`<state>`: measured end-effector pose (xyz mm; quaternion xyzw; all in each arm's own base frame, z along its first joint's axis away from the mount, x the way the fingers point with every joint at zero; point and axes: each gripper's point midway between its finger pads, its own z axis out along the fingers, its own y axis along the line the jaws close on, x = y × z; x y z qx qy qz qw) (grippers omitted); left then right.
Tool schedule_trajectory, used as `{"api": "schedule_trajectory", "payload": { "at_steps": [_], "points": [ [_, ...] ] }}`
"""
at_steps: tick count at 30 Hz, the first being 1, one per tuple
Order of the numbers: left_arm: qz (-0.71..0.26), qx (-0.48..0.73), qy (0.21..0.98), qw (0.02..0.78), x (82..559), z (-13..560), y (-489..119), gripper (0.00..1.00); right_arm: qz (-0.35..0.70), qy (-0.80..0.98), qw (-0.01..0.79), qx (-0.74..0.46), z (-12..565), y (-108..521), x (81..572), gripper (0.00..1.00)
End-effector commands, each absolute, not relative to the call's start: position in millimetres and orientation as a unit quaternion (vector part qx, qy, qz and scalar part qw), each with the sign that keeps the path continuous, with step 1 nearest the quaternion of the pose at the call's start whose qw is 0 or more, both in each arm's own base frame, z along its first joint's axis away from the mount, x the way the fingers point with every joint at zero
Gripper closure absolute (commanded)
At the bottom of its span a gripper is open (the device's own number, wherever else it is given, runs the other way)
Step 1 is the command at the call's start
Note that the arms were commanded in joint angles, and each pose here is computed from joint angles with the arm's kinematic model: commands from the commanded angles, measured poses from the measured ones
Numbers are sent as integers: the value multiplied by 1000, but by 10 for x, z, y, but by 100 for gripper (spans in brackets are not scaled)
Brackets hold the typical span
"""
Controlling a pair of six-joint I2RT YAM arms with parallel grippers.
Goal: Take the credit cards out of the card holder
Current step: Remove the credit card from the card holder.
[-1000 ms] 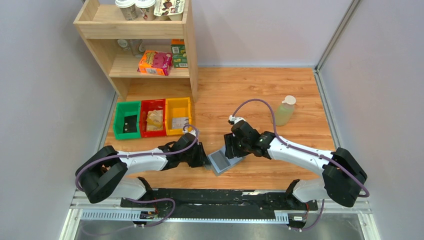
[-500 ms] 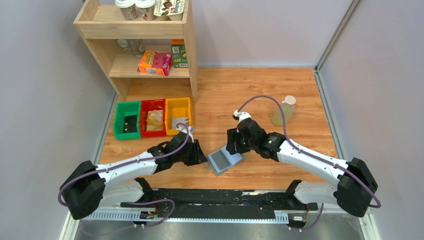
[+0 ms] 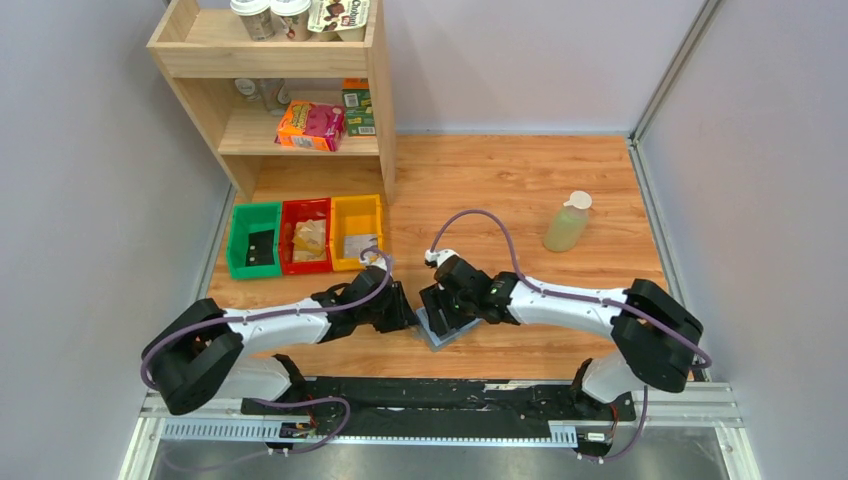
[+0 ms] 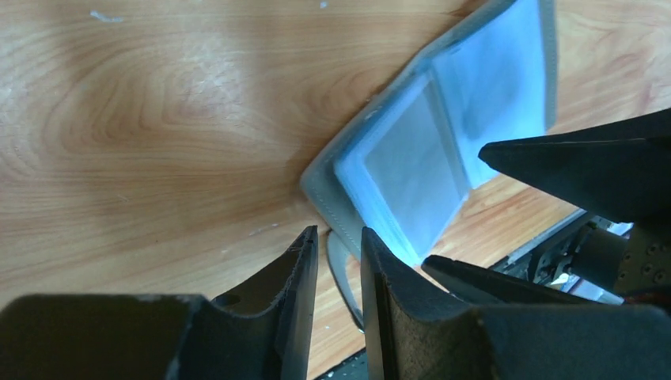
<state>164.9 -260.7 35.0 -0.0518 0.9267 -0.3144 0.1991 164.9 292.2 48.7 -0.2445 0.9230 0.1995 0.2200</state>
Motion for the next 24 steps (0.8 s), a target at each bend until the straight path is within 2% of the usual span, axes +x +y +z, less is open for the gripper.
{"api": "schedule_trajectory", "payload": {
  "at_steps": [1, 7, 15, 24],
  "points": [
    [-342, -67, 917, 193, 1633, 273, -2691, 66, 174, 918, 249, -253, 535, 3080, 1769, 29],
    [-330, -71, 922, 188, 1588, 141, -2621, 67, 122, 928, 243, -255, 357, 3054, 1764, 28],
    [-324, -73, 925, 185, 1557, 62, -2576, 69, 124, 928, 247, -250, 452, 3064, 1772, 40],
    [-327, -70, 924, 188, 1565, 83, -2584, 69, 157, 929, 244, -231, 601, 3021, 1793, 37]
  ]
}}
